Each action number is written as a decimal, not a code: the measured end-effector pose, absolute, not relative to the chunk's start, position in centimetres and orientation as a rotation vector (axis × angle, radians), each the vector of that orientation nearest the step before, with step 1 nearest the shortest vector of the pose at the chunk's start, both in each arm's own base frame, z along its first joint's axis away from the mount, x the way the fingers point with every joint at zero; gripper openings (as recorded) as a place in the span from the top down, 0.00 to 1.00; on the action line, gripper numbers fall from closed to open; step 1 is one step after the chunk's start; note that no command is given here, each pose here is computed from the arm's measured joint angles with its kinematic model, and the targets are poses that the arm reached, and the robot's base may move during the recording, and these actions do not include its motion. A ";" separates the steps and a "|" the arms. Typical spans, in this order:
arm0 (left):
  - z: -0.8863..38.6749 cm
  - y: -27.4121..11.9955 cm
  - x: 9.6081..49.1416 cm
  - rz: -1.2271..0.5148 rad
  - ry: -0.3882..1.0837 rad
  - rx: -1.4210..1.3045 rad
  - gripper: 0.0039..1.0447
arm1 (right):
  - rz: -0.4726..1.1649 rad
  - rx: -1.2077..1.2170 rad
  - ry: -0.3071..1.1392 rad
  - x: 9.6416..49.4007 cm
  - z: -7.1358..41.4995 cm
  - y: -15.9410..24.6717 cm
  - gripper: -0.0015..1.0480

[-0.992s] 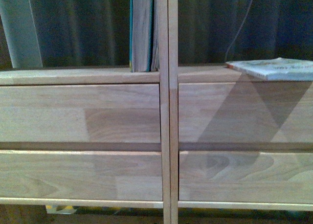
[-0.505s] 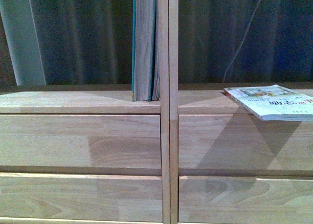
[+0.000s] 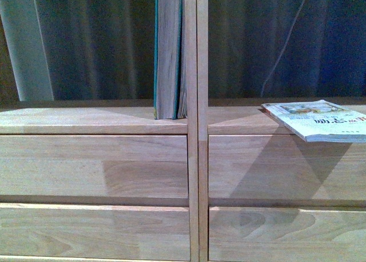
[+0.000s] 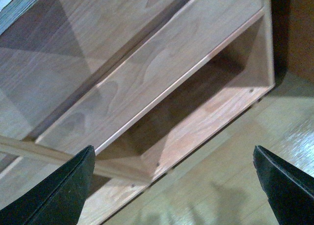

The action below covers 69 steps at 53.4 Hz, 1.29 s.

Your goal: Organize books on shelf

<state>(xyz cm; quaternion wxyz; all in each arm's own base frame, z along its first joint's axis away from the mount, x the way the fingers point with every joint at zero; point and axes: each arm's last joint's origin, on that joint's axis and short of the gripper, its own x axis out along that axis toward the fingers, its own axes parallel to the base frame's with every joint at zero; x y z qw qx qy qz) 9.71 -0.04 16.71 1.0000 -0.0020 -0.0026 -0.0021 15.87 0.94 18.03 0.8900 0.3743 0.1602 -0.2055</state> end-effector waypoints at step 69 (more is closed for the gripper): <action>16.7 0.0 9.7 -0.004 -0.005 -0.004 0.07 | -0.308 1.284 0.251 34.9 23.8 2.8 0.07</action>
